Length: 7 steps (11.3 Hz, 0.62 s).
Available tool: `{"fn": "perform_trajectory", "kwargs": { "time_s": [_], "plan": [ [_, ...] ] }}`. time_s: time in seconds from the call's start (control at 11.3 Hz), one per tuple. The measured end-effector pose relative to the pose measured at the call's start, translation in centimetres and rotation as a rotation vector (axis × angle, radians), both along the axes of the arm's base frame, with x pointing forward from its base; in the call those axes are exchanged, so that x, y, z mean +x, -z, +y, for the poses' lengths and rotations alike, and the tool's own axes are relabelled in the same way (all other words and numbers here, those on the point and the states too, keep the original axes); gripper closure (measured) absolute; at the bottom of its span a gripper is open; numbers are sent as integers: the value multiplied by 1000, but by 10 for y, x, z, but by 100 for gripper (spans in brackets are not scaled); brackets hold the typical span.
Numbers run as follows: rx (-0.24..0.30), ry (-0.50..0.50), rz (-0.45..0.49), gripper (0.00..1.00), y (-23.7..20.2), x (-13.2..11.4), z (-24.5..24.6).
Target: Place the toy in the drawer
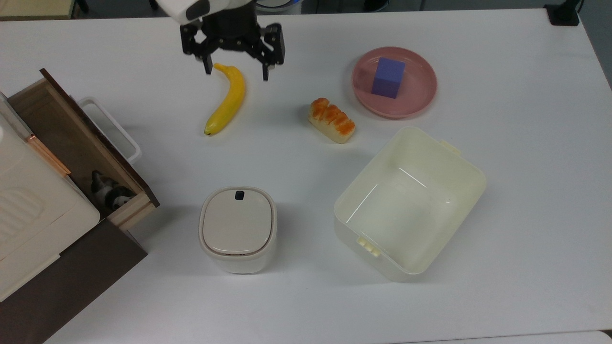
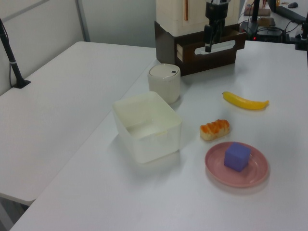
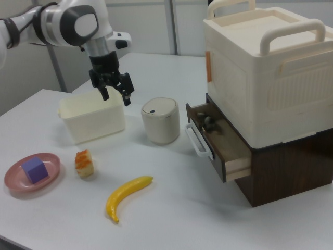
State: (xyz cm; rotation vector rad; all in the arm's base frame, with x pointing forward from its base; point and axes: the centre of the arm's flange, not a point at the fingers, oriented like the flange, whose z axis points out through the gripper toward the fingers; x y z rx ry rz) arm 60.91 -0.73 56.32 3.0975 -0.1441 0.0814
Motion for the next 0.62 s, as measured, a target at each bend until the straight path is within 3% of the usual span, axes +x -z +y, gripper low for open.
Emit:
{"fn": "perform_trajectory", "kwargs": {
  "time_s": [0.62],
  "plan": [
    [-14,11,44,0,-25,-29,-2]
  ]
}}
